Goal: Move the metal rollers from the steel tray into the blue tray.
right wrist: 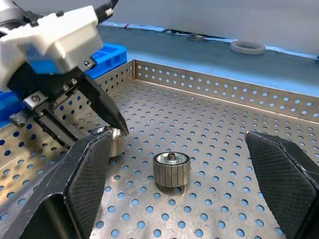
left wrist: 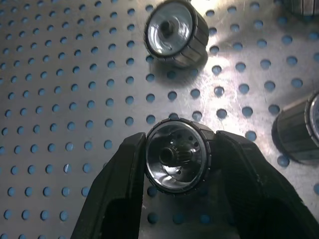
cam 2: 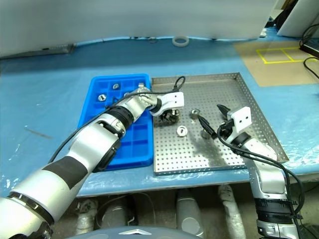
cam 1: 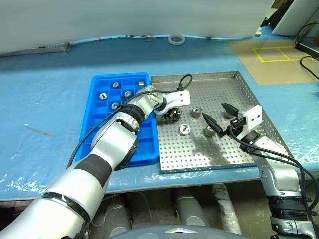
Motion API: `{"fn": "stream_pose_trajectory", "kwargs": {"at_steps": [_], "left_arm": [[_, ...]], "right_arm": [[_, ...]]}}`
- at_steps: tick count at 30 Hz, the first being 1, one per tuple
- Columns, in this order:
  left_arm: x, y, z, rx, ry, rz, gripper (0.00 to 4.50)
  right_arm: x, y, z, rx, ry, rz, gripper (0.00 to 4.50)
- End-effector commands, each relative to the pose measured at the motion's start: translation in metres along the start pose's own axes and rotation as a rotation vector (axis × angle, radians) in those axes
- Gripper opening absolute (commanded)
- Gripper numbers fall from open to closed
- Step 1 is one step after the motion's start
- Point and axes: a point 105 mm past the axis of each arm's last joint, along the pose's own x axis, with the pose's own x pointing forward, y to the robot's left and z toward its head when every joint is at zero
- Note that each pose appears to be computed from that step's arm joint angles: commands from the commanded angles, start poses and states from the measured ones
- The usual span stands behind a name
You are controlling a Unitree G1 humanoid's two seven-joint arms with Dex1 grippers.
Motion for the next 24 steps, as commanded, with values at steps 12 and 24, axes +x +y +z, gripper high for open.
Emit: {"fn": "stream_pose_trajectory", "kwargs": {"at_steps": [12, 24], "left_arm": [[-0.105, 0.039, 0.009, -0.308, -0.78, 0.482, 1.86], [-0.184, 0.001, -0.073, -0.477, -0.594, 1.032, 1.86]], "right_arm": [[0.062, 0.045, 0.042, 0.124, -0.094, 0.486, 4.5], [0.102, 0.081, 0.041, 0.087, -0.058, 0.781, 4.5]]}}
